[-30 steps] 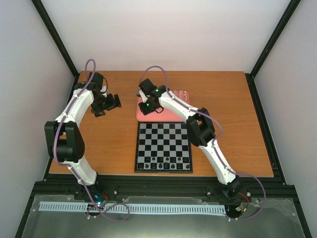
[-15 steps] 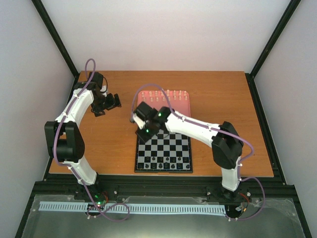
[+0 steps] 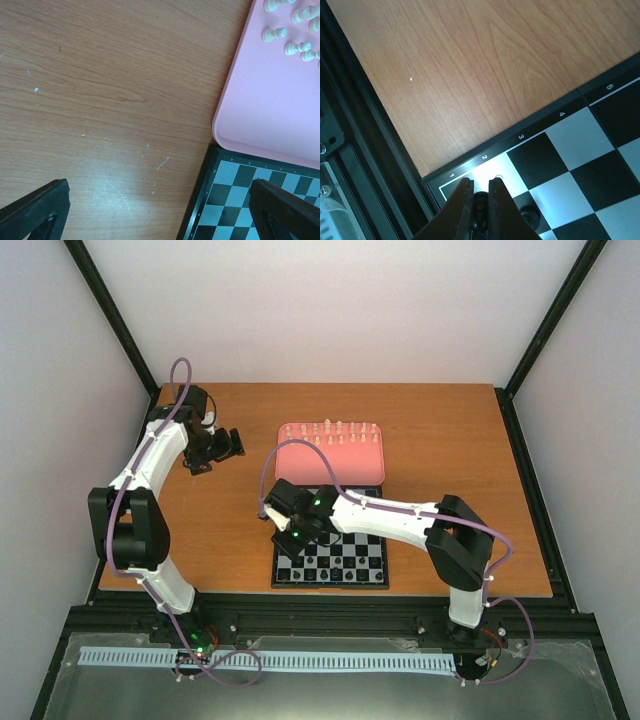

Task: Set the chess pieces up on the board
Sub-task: Place the chess piece on the chessboard.

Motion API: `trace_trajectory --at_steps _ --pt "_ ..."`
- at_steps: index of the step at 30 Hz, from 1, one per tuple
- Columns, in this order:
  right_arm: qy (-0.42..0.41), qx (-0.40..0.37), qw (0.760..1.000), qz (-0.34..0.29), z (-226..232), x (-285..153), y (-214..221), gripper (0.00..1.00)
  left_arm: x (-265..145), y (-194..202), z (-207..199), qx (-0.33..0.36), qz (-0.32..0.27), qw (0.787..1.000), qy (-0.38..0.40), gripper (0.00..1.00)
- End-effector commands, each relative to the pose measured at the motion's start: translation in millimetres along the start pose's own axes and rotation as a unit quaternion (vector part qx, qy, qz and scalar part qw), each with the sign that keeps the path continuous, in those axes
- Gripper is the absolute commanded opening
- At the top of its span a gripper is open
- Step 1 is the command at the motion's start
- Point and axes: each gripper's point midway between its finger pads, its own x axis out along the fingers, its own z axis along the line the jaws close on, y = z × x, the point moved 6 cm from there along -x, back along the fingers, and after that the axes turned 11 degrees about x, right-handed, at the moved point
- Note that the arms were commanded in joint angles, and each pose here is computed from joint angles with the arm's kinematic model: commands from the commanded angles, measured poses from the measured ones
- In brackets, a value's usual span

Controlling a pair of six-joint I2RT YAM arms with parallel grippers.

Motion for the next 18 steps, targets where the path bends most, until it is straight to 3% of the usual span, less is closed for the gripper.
trace_trajectory --at_steps 1,18 --pt "-0.010 0.001 1.000 0.005 3 12 -3 0.03 -12 -2 -5 0.008 -0.019 1.000 0.008 1.00" --pt "-0.005 0.004 0.999 0.040 -2 33 3 0.03 -8 2 -4 0.008 -0.013 1.000 0.008 1.00"
